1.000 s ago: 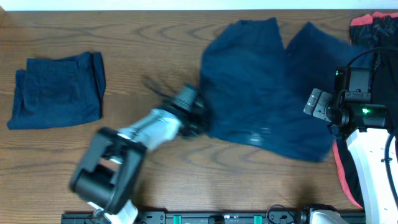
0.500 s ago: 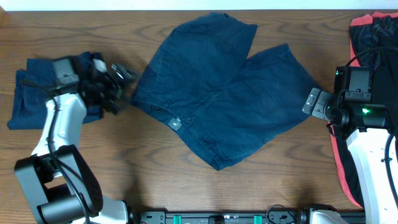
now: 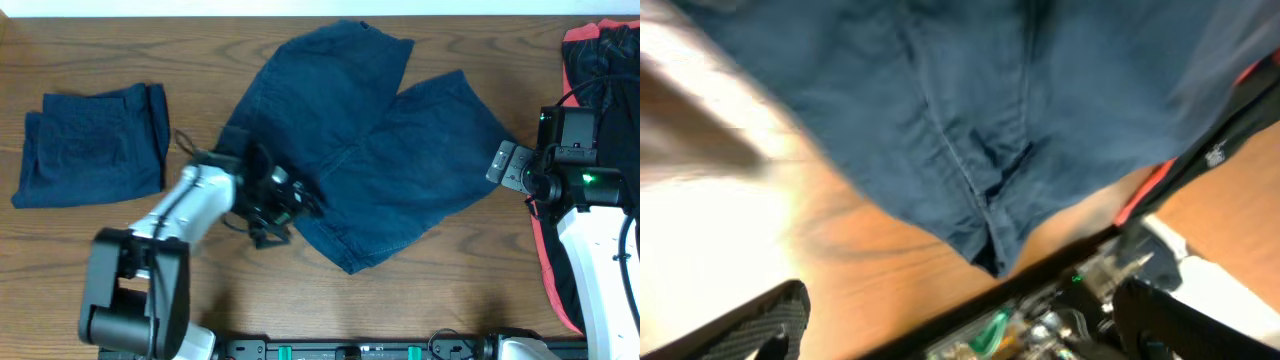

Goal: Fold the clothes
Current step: 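Drag the shorts leftward with the left gripper toward table center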

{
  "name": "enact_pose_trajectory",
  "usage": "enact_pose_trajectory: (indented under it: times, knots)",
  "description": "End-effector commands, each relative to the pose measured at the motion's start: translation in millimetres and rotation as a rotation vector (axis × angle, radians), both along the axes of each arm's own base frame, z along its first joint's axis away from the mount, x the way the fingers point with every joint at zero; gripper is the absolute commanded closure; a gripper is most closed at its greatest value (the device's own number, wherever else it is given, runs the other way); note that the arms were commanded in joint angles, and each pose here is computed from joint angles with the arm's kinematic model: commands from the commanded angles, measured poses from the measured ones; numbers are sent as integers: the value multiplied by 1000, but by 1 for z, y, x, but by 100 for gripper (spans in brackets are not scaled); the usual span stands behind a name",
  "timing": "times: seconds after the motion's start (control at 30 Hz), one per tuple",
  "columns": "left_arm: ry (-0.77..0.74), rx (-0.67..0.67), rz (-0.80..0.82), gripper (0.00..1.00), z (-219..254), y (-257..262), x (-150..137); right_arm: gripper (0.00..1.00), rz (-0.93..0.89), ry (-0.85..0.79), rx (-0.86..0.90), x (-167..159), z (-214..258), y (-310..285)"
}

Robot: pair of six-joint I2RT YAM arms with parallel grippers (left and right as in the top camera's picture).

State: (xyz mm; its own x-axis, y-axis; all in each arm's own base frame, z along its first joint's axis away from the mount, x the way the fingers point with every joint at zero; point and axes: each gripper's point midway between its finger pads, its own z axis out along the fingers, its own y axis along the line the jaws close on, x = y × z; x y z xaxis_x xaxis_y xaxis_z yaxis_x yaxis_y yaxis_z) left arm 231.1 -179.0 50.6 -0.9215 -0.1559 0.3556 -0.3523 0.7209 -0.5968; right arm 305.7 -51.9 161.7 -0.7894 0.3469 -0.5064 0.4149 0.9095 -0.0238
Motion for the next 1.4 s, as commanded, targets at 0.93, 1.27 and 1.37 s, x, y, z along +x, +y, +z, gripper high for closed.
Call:
enact_pose_trajectory:
  times: [0.93, 1.27, 1.37]
  knots:
    - [-24, 145, 47, 54, -45, -58, -27, 1, -16, -16, 4, 0, 5, -2]
    - [-56, 239, 71, 94, -55, -44, -22, 1, -16, -14, 4, -1, 5, -2]
    - [-47, 276, 44, 94, -58, -31, -26, 1, -16, -11, 4, -1, 5, -2]
